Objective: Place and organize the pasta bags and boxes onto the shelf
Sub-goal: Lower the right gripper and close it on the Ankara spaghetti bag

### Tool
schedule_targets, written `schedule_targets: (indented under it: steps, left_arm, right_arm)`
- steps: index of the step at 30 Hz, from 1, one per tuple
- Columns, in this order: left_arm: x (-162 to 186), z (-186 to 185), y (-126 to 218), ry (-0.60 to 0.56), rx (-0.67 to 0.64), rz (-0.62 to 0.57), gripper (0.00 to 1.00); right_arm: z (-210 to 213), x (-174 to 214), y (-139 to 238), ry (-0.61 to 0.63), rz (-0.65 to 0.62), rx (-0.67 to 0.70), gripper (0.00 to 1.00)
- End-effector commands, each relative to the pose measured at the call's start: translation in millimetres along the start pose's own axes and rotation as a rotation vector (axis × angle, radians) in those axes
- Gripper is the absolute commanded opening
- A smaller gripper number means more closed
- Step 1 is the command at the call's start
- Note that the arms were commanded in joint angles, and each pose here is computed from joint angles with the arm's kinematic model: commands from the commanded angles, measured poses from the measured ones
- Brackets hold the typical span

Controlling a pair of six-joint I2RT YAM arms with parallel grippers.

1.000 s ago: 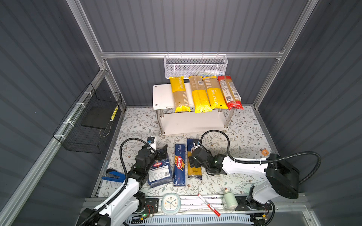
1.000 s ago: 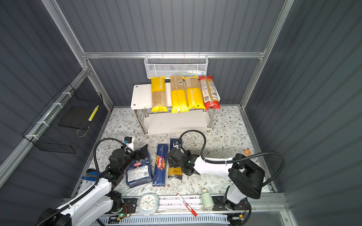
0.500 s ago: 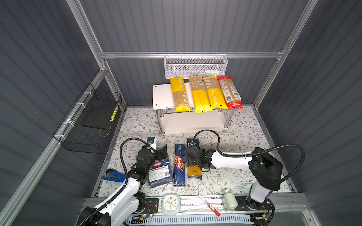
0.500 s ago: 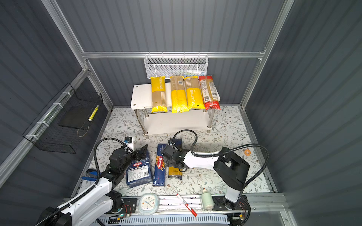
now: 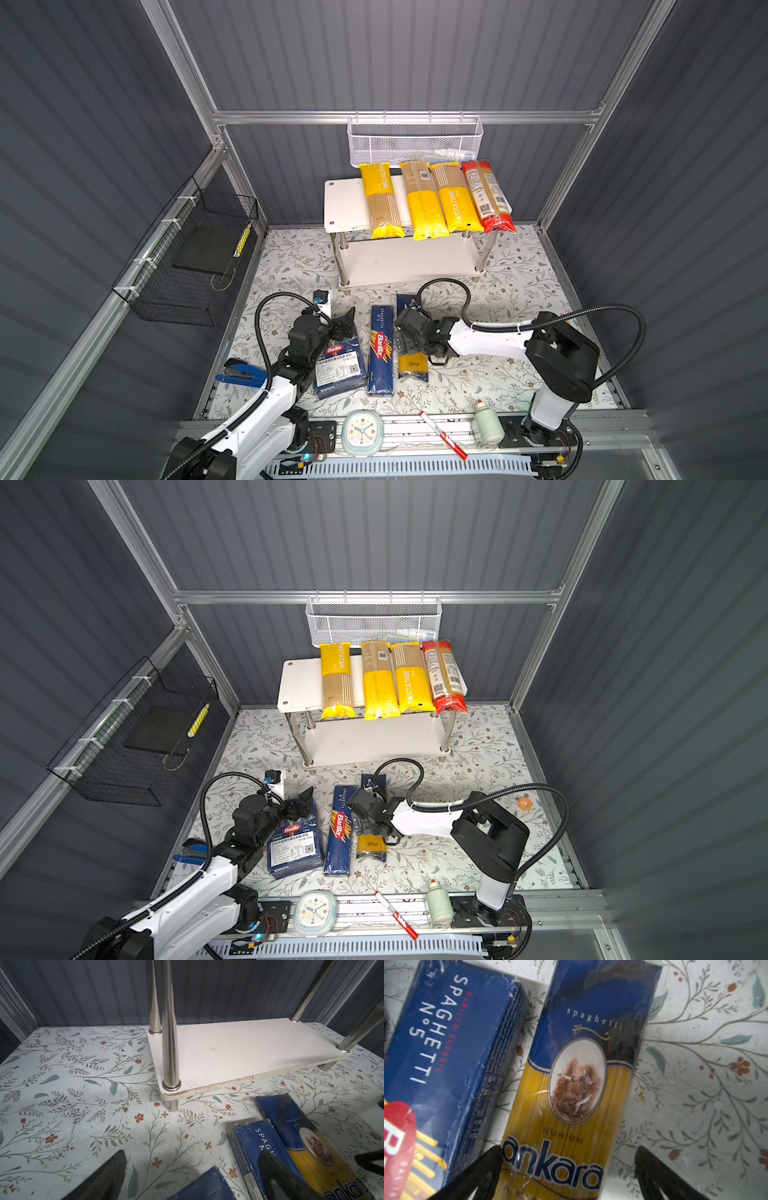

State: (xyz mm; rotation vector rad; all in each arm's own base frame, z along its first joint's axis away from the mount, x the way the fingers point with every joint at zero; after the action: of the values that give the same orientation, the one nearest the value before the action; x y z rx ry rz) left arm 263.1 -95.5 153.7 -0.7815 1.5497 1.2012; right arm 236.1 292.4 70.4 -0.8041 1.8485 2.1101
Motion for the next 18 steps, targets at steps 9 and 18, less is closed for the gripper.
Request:
schedule_targets:
  steps: [9, 18]
  left_arm:
    - [-16, -1, -1, 0.0, 0.003, -0.04, 0.99]
    - [-15, 0, 2, 0.005, -0.004, -0.049, 0.99]
  right_arm:
    - [-2, 14, -8, -0.012, 0.045, -0.017, 0.99]
    - [-26, 29, -4, -0.024, 0.073, 0.03, 0.99]
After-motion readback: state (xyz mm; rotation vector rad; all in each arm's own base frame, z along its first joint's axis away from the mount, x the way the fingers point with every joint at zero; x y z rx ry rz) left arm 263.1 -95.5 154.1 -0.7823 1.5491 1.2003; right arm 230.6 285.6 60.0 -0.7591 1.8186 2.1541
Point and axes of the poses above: each gripper's point midway between its finger pads, its own y axis back along the fingers, its own z axis along the line the jaws close on, x = y × z, the point moved 4 cm from there along y, back along the fingers, and after that the axes turned 4 degrees about -y, right-handed, at the moved point
